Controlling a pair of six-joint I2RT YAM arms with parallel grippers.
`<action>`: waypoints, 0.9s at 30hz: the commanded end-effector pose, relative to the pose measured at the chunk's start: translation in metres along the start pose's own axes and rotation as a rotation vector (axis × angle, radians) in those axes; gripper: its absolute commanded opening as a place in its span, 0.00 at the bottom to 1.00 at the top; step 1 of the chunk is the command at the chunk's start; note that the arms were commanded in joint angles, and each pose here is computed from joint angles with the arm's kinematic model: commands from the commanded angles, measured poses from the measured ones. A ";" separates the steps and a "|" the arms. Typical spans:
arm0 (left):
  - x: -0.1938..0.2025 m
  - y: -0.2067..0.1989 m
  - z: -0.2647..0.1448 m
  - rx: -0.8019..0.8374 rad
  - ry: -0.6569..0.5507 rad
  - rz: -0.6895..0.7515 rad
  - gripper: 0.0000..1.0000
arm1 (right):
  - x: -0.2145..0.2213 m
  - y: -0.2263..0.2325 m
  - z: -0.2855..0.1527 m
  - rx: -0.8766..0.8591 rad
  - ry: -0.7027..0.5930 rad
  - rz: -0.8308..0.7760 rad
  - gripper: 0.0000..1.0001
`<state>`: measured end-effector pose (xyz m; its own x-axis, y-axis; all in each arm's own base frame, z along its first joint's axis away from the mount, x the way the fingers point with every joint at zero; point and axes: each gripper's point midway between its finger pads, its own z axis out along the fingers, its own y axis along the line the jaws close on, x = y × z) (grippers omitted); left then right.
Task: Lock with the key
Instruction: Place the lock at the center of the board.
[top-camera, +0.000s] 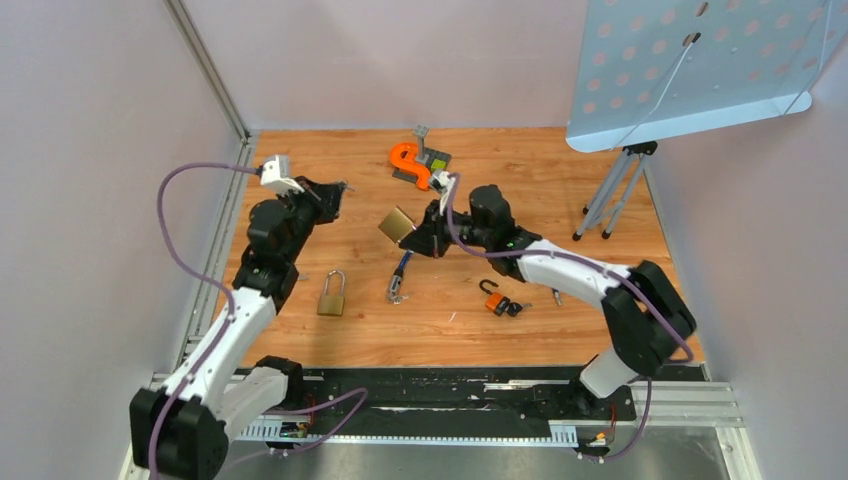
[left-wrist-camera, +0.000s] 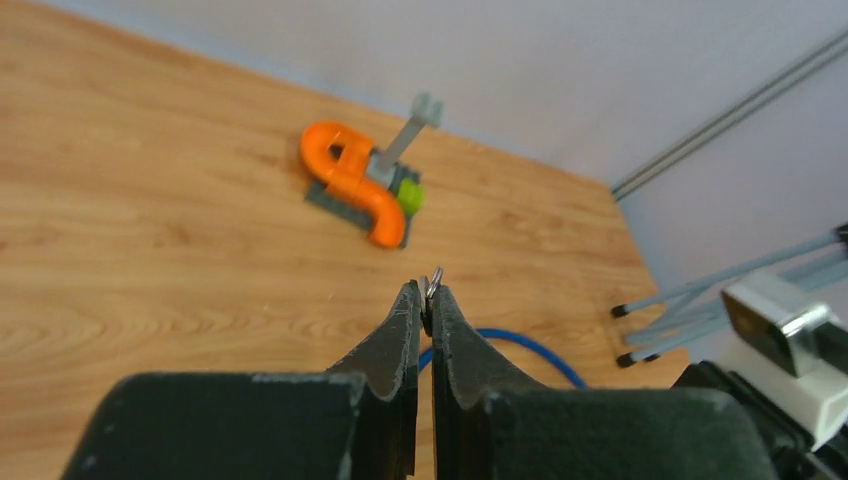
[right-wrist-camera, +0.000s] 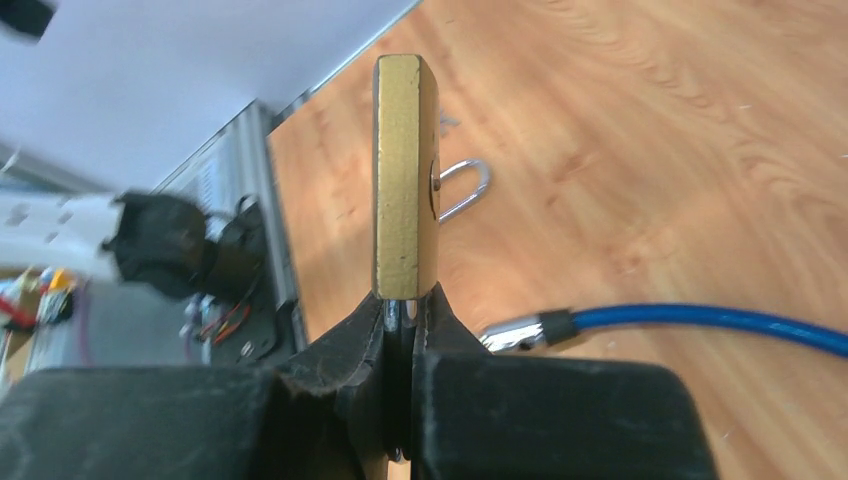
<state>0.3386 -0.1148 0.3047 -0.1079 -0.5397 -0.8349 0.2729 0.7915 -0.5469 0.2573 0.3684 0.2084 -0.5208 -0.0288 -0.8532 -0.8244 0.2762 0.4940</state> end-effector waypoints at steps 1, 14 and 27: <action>0.031 0.038 0.027 -0.163 0.111 -0.005 0.06 | -0.039 -0.048 0.038 0.135 -0.093 0.045 0.00; 0.122 0.126 0.062 -0.336 0.377 -0.002 0.00 | 0.005 -0.112 0.107 0.093 -0.007 0.202 0.00; 0.177 0.162 0.072 -0.396 0.498 -0.053 0.09 | 0.039 -0.148 0.142 0.081 0.065 0.255 0.09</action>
<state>0.4114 -0.1027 0.0536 -0.6226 -0.4478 -0.6417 -0.1364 0.8696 -0.4745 0.3761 0.4441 0.0416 -0.7903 -0.0478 -0.6109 -0.5609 0.4579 0.6897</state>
